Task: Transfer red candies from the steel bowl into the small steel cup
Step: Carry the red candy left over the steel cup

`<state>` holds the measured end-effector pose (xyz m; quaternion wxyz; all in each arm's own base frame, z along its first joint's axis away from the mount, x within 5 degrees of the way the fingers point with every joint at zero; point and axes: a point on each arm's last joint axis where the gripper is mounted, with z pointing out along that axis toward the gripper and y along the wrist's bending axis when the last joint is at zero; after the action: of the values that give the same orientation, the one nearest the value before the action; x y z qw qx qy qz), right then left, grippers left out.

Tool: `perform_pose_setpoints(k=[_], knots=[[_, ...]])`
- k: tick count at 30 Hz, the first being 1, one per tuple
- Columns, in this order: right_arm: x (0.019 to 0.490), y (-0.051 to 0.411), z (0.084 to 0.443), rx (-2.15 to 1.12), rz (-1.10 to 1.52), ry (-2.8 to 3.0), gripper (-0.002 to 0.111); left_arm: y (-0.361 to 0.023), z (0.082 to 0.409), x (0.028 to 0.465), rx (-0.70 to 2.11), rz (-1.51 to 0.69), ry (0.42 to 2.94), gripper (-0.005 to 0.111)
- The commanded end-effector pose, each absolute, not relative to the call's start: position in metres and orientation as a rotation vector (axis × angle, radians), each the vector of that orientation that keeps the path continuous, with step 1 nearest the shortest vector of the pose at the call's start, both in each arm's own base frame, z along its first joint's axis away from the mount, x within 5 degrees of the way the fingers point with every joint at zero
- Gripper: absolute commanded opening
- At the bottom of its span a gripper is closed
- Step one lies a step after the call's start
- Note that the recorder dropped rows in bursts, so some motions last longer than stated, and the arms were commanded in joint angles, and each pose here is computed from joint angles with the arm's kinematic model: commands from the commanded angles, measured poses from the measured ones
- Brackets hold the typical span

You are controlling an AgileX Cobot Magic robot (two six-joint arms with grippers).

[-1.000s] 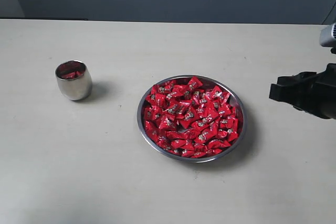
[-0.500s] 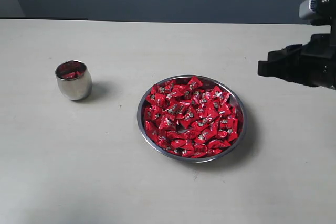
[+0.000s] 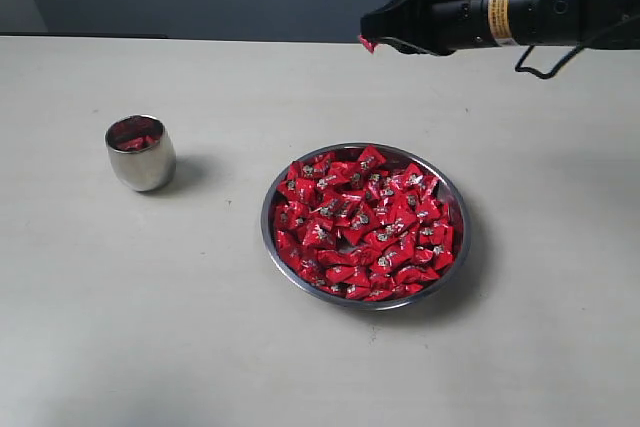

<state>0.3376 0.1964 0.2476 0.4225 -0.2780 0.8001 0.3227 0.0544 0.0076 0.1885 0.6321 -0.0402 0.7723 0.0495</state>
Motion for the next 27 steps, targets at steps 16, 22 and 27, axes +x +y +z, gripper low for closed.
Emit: perform_pose_setpoints(k=[16,22,27], knots=[[0.363,0.315,0.212,-0.901,1.085,1.92,-0.001,0.008,0.187,0.054,-0.093,0.114,1.767,0.0],[0.371,0.336,0.202,-0.888,1.175,1.942,-0.001,0.008,0.187,0.054,-0.093,0.114,1.767,0.0],[0.369,0.356,0.193,-0.959,1.191,1.97,-0.001,0.008,0.187,0.054,-0.093,0.114,1.767,0.0]])
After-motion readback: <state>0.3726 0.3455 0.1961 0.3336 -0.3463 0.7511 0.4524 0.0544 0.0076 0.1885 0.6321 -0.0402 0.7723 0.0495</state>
